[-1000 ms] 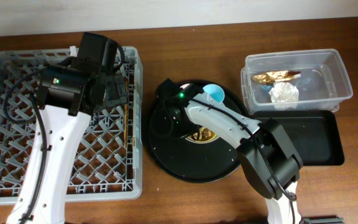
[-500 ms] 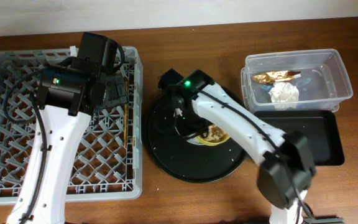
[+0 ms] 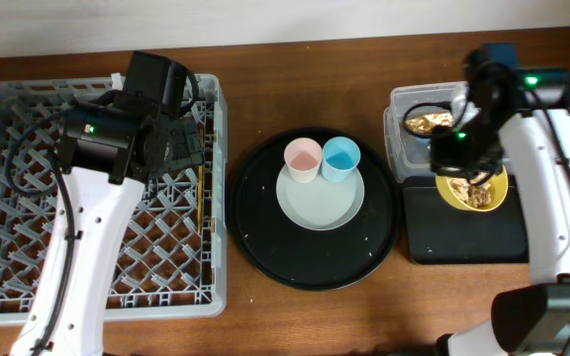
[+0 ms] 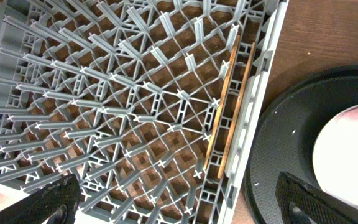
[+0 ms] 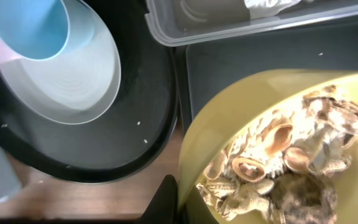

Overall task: Sort waste into correct bins and load items into the dishwasher rack
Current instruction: 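Tip the yellow bowl over the black tray to dump the scraps, then set the empty yellow bowl down on the round tray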

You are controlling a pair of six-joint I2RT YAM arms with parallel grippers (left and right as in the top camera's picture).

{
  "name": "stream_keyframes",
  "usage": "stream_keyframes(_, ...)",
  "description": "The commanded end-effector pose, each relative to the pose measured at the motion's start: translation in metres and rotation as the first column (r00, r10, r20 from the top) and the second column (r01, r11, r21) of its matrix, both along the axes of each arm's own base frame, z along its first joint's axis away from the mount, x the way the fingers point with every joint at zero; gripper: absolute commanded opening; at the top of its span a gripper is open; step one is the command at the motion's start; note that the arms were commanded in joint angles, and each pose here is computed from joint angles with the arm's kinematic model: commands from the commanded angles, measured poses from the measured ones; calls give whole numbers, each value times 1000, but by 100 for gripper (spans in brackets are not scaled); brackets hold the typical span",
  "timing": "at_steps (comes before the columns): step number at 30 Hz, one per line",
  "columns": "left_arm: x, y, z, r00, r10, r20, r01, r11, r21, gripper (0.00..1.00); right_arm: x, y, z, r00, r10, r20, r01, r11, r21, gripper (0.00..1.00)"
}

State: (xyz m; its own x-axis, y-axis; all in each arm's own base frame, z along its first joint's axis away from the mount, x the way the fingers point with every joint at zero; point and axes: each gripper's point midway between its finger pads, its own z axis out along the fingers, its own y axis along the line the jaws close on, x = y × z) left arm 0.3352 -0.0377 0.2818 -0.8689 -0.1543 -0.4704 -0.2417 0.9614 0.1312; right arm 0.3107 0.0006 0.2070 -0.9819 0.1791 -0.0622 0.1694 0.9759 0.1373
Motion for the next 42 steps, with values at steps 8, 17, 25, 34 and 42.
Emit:
stream_keyframes(8,0,1,-2,1000,12,-5,-12,1000,-6,99,-8,-35,-49,961,-143,235,-35,784,620,4)
stream_keyframes(17,-1,1,-2,1000,12,-5,-12,1000,-6,99,-20,-77,-73,756,-506,415,-64,575,816,4)
stream_keyframes(25,0,1,-2,1000,12,-5,-12,1000,-6,99,-18,-79,-45,647,-613,453,-193,442,876,4)
stream_keyframes(34,0,1,-2,1000,12,-5,-12,1000,-6,99,-23,-73,-42,706,-687,173,-12,232,973,4)
stream_keyframes(42,0,1,-2,1000,12,-5,-12,1000,-6,99,-24,-72,-38,711,-695,110,29,185,982,4)
